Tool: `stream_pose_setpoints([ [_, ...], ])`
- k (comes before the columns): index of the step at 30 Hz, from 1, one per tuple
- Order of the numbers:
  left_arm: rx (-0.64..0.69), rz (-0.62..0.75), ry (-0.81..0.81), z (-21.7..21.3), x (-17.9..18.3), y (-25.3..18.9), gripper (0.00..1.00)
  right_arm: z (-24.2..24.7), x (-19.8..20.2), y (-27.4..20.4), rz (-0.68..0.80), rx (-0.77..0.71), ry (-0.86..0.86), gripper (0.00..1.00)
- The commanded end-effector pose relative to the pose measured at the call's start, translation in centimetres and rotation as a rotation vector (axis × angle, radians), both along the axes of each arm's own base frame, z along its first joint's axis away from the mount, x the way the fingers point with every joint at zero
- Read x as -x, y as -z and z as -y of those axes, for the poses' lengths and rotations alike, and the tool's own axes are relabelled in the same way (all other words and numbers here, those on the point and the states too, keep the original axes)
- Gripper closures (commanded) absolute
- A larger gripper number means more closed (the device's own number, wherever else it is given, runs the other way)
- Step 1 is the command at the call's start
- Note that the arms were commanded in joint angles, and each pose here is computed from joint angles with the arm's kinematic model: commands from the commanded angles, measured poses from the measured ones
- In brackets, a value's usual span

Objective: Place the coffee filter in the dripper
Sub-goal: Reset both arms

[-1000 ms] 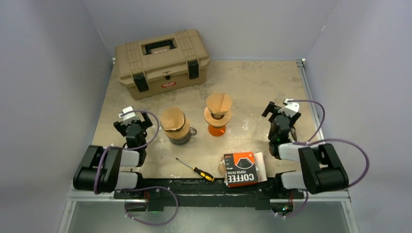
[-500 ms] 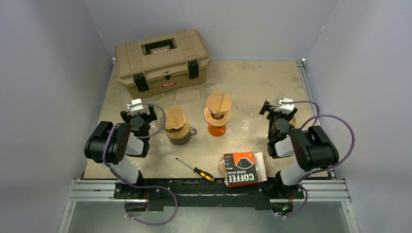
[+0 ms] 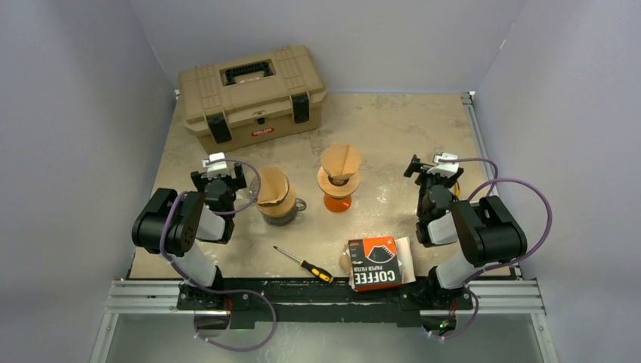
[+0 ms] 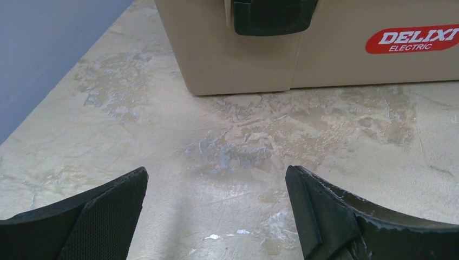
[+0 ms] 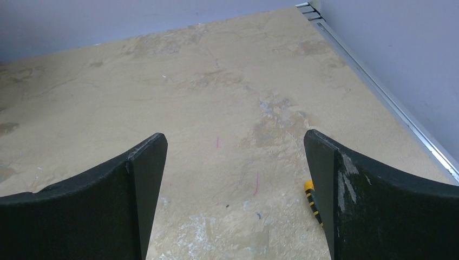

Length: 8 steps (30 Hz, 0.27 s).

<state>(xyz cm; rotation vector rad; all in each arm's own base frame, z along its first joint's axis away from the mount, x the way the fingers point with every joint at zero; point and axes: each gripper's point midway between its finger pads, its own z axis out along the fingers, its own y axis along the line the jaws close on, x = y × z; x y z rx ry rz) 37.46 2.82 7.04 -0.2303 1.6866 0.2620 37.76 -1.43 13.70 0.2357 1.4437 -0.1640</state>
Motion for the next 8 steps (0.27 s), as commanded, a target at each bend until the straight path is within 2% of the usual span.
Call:
stream_pose_setpoints([
  [1, -0.013, 0.033, 0.007, 0.24, -0.36, -0.98, 0.01, 0.16, -0.3, -1.95, 0.067, 0.013, 0.007, 0.01],
  [8, -0.022, 0.024, 0.058, 1.05, -0.71, -0.92, 0.01, 0.14, -0.3, -1.97, 0.068, 0.014, 0.006, 0.01],
])
